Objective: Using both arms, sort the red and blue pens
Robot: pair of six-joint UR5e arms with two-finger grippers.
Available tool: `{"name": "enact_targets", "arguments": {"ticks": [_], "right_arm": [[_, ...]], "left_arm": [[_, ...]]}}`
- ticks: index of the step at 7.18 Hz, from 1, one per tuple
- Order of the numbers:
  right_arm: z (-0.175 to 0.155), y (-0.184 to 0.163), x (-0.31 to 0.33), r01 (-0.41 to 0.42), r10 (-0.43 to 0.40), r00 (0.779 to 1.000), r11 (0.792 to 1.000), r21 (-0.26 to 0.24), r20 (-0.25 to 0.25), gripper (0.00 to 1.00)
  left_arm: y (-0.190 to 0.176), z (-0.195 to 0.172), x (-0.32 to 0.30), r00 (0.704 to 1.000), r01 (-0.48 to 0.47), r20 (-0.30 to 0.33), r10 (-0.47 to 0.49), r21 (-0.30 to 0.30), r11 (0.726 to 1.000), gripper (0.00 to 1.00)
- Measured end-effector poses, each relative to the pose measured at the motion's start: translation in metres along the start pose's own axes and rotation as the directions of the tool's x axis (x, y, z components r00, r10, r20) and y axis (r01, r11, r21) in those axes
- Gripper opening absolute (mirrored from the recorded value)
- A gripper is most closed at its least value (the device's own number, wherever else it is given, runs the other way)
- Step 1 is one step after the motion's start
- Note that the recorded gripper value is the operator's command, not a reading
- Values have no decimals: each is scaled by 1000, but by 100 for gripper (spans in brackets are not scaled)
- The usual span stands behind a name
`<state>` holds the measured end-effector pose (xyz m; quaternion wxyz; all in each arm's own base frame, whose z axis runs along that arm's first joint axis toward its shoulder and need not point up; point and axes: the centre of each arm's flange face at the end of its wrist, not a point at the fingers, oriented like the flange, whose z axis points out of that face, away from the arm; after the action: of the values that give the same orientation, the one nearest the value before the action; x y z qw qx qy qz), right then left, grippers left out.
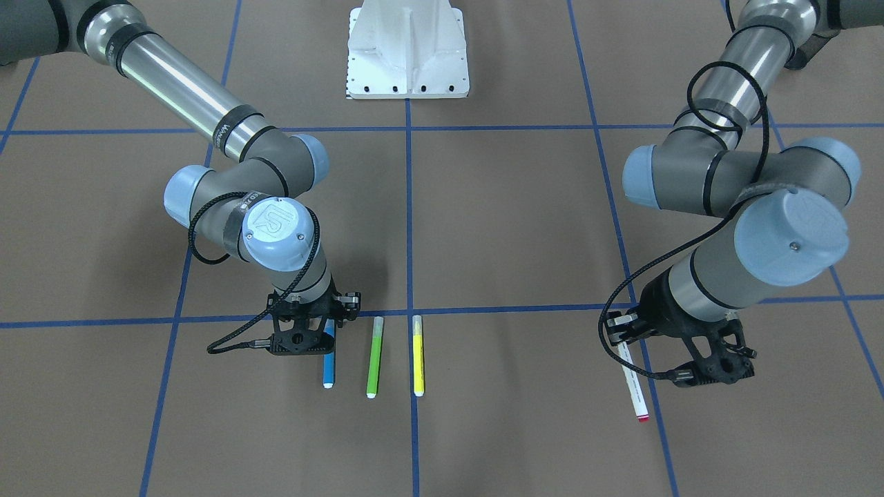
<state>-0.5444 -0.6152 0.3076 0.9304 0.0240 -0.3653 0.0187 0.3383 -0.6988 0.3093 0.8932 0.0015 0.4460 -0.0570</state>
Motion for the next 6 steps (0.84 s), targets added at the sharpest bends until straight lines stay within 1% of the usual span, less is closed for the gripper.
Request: {"name": "enact_targets", "arguments": {"ticks": [1,2,4,5,6], "right_arm": [[1,-1,-1,-2,2,1000,1000,-1,-1,7],[1,-1,-2,-4,4,1000,1000,-1,-2,0],[-2,-2,-5,-6,6,1000,1000,0,3,0],[-9,-4,-10,-7,7,1000,1000,5,11,0],[-24,-10,-18,-11,11,1000,1000,5,28,0]], "left_arm": [[0,-1,0,1000,0,-1,0,0,1000,0],[1,-1,0,1000,-1,-1,1,1,1000,0],[5,-3,-3,1000,-5,-5,5,4,1000,0],[6,-4,-3,1000,-7,-6,7,5,1000,0],[7,-5,-4,1000,-7,-8,7,7,1000,0]]}}
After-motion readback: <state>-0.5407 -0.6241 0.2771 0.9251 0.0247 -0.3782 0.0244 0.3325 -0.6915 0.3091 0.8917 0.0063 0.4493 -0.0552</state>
